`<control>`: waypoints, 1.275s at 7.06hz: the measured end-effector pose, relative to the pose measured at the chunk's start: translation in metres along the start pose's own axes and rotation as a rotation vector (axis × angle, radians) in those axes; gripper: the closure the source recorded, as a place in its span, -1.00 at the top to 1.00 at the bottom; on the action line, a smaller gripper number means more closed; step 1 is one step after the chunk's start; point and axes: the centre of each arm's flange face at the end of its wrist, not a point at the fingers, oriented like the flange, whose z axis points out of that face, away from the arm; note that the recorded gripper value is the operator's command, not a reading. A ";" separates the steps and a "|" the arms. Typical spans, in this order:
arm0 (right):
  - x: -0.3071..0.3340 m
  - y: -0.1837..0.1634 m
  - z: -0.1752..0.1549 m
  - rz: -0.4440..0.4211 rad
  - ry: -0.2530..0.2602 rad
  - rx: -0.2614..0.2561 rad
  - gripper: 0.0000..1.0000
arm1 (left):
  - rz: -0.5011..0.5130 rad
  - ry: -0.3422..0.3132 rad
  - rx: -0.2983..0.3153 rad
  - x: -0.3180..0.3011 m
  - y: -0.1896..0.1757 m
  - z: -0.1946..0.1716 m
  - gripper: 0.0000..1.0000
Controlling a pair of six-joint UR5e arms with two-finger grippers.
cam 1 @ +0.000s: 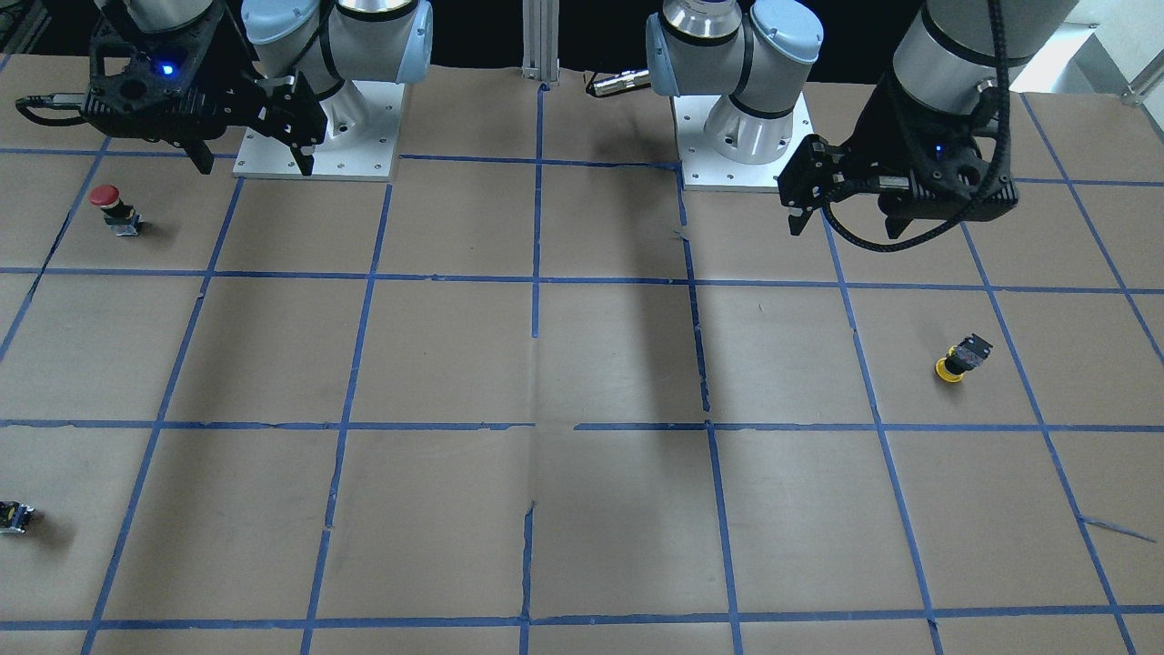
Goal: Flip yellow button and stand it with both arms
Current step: 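Move the left gripper down toward the yellow button lying on its side, then close the left gripper on the yellow button's base while the right arm shifts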
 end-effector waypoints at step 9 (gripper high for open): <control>0.024 -0.006 0.005 0.074 -0.017 -0.018 1.00 | 0.488 -0.071 -0.012 -0.252 0.044 0.207 0.91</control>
